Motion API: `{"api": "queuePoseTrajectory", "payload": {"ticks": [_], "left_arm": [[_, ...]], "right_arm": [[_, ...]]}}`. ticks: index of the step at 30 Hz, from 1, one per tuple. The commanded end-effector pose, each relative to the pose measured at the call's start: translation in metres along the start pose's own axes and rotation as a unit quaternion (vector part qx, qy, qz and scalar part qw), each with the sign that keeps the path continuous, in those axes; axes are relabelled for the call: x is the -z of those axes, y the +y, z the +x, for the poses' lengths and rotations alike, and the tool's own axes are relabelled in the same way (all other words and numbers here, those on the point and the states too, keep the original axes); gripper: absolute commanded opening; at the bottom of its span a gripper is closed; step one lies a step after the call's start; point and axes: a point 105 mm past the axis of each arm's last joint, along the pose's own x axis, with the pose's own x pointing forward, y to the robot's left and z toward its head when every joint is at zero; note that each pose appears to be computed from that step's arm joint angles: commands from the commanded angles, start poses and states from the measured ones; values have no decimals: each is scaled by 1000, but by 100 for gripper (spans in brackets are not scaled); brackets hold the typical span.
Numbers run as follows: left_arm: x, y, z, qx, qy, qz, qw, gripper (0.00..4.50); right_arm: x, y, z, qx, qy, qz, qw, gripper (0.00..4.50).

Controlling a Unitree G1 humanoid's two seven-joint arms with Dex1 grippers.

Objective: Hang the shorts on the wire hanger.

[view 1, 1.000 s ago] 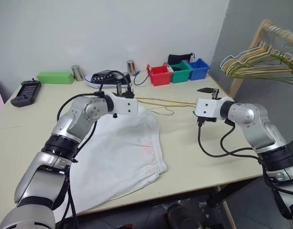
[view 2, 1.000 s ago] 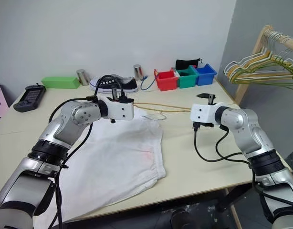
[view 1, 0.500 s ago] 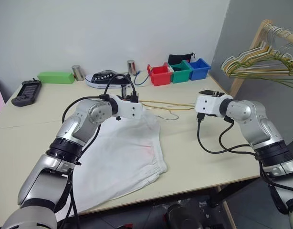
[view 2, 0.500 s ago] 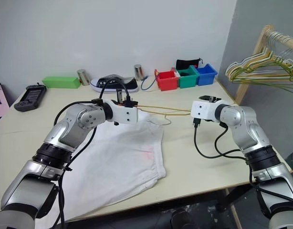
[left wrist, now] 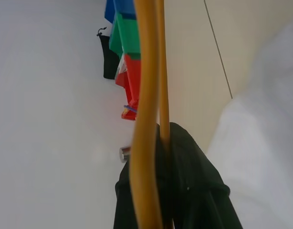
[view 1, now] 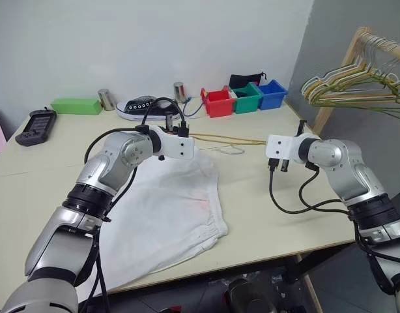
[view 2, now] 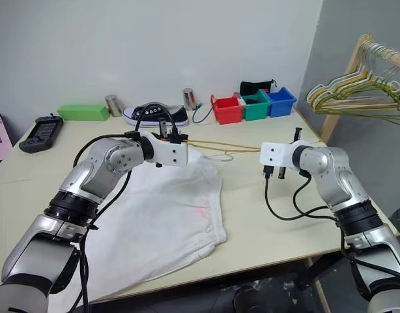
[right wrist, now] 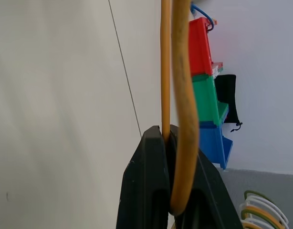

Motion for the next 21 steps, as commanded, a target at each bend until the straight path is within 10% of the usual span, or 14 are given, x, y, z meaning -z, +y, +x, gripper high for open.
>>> {"api": "queuePoseTrajectory", "payload": {"ticks": [1,13,21], "left_arm": [[-5,21,-3,-31,-9,22,999,0],[-16,26,-17,-27,-80,-32,996,227],[7,27,-55,4,-106,-173,979,391]], "right_arm": [[-7,-11,-7,13,-9,-13,1000,6],[-3,-5,-7,5,-10,5,1000,0],[41,30,-21,-117,24,209,971,0]]}}
